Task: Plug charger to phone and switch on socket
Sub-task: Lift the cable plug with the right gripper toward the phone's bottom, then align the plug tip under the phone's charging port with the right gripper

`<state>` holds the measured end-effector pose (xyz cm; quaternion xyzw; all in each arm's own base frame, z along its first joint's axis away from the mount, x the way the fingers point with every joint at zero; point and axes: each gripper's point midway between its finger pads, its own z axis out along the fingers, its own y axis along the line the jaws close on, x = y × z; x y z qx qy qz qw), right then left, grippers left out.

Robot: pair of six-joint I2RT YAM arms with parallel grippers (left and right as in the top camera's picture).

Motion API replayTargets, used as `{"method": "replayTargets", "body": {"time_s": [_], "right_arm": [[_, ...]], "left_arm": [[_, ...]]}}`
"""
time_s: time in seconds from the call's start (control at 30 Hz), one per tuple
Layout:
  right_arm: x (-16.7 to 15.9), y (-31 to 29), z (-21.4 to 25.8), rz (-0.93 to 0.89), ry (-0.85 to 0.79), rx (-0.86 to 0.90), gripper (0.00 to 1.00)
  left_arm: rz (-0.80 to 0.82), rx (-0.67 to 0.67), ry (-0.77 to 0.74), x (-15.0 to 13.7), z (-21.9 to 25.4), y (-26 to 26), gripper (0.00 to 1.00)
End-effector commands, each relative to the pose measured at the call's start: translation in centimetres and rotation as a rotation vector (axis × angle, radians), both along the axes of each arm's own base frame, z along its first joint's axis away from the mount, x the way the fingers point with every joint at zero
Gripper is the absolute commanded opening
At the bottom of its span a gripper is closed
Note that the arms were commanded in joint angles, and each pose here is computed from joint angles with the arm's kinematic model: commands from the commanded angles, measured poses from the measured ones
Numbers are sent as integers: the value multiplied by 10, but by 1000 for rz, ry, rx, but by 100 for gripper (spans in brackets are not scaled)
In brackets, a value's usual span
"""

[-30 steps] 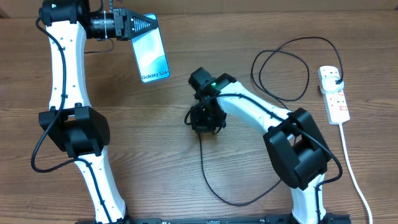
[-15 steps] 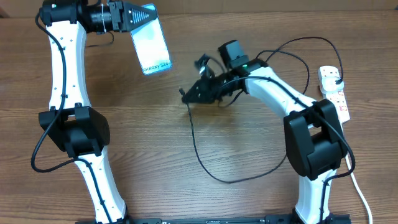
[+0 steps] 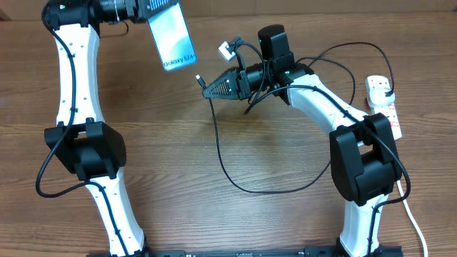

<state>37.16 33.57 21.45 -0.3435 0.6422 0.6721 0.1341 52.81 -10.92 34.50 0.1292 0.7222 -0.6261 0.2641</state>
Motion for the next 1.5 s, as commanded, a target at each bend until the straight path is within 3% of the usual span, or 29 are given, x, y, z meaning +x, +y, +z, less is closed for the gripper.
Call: {"method": "replayTargets", "body": {"time_s": [0.0,0.53,1.47], "right_arm": [[-3,-1,30,17,-34,34,4],[32,6,75,-150,22,67,4],[38,7,78,-188,34,73,4]], "left_arm": [[52,-28,165,12,2,-1,5],[113,-23,213,27,5,-16,4],[91,-36,144,27,16,-15,4]]}}
